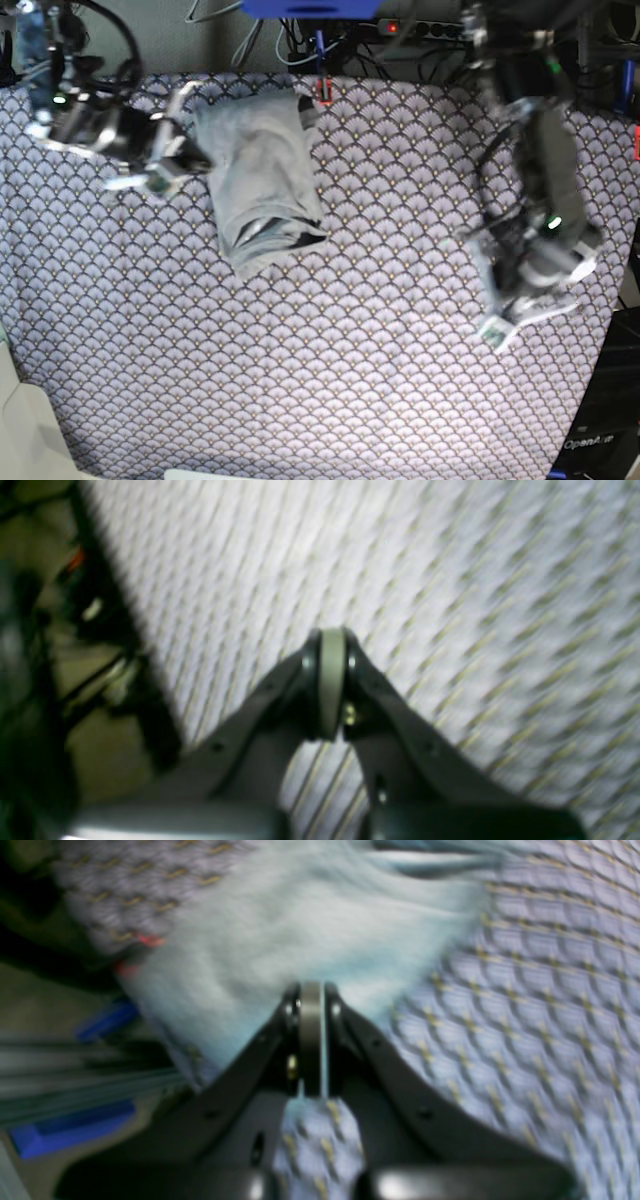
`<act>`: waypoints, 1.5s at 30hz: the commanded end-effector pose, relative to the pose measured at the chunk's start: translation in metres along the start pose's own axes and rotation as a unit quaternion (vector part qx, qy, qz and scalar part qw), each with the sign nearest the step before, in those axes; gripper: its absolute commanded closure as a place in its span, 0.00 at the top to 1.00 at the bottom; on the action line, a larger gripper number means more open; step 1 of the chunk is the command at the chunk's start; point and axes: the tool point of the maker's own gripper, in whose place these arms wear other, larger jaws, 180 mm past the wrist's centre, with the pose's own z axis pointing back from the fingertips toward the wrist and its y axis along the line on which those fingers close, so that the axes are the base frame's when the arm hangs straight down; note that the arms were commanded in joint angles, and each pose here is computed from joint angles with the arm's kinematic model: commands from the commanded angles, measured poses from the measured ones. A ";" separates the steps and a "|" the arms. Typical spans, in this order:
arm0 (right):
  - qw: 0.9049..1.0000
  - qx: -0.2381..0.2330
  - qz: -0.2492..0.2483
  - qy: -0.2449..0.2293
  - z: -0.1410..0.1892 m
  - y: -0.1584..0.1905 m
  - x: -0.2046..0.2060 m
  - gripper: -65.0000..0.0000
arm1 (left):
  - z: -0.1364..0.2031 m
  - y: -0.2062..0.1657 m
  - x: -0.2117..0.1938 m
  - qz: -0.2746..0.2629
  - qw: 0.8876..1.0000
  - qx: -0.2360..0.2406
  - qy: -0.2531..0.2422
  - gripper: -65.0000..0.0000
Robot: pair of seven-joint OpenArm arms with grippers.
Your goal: Fold the T-shirt properly
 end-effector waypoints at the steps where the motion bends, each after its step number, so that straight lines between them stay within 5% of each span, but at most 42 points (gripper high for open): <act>1: 1.000 -0.023 0.005 -0.012 0.011 -0.016 0.006 0.00 | 0.005 0.004 -0.004 -0.004 1.000 0.006 -0.006 0.00; 7: 0.987 -0.148 -0.033 0.050 0.084 -0.076 -0.048 0.00 | 0.019 0.010 -0.109 -0.016 0.993 0.018 0.112 0.00; 11: 0.971 -0.203 -0.042 0.117 0.121 -0.089 -0.089 0.00 | 0.026 -0.003 -0.151 -0.013 0.991 0.003 0.136 0.00; 22: 0.896 -0.311 -0.141 0.285 0.170 -0.045 -0.228 0.00 | 0.049 -0.092 -0.244 -0.081 0.976 -0.073 0.187 0.00; 28: 0.871 -0.358 -0.216 0.259 0.165 -0.024 -0.280 0.00 | 0.046 -0.153 -0.293 -0.047 0.966 -0.138 0.214 0.00; 35: 0.847 -0.352 -0.317 0.243 0.139 0.019 -0.345 0.00 | 0.038 -0.239 -0.331 0.016 0.950 -0.223 0.217 0.00; 41: 0.836 -0.309 -0.397 0.220 0.086 0.064 -0.377 0.00 | -0.002 -0.286 -0.337 0.121 0.933 -0.262 0.216 0.00; 45: 0.841 -0.259 -0.426 0.207 0.050 0.092 -0.382 0.00 | -0.025 -0.314 -0.341 0.202 0.906 -0.293 0.230 0.00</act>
